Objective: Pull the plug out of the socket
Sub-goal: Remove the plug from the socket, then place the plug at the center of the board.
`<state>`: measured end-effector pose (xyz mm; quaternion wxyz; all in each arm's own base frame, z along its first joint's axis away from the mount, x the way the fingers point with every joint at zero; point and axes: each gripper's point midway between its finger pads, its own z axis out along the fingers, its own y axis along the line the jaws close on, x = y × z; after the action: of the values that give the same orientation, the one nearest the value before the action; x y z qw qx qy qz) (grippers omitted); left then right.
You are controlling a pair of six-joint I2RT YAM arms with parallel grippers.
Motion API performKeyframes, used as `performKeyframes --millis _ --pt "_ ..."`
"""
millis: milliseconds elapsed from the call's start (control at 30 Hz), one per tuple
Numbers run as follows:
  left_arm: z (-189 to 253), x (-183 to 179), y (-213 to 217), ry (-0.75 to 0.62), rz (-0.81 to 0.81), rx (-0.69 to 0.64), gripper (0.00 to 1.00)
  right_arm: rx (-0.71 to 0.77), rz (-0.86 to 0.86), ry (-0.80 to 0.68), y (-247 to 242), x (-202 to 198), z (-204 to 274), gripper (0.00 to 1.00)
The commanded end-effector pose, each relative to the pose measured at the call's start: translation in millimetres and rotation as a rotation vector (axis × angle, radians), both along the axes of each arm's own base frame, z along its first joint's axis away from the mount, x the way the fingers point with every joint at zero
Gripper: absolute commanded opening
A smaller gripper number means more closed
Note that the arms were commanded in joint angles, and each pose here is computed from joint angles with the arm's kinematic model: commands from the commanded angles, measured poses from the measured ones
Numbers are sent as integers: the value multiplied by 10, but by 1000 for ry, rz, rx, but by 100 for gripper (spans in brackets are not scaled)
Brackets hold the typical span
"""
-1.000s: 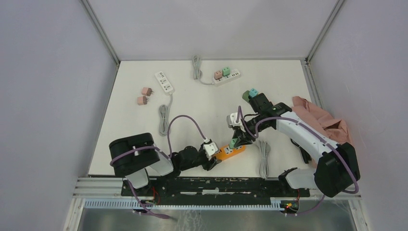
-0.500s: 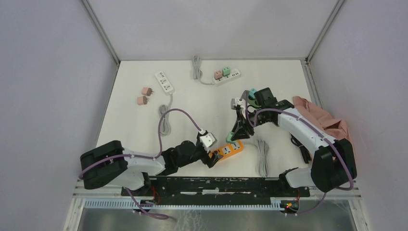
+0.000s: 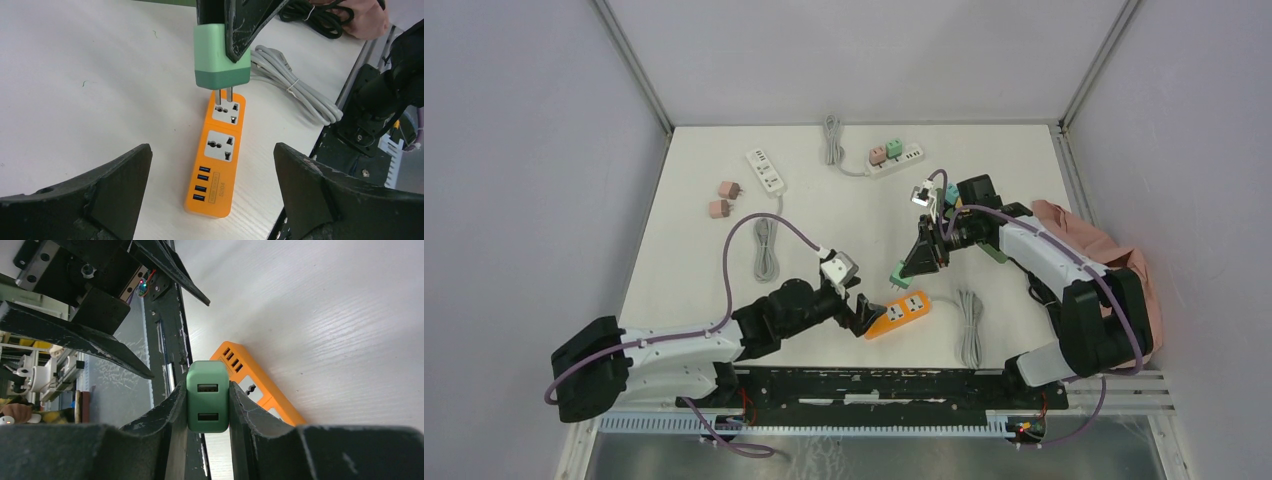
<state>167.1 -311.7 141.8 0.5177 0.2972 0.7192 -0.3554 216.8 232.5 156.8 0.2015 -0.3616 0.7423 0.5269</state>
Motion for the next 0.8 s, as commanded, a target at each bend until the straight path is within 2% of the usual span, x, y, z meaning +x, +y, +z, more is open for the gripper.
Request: performKeyframes --millis 0,300,767 --pt "310 15 -70 57 2 -90 98 68 6 9 56 61 210 0" --pt "514 62 -71 92 27 -158 99 59 -5 4 40 82 199 0" --pt "593 134 -66 137 88 -197 99 65 -4 11 36 79 205 1"
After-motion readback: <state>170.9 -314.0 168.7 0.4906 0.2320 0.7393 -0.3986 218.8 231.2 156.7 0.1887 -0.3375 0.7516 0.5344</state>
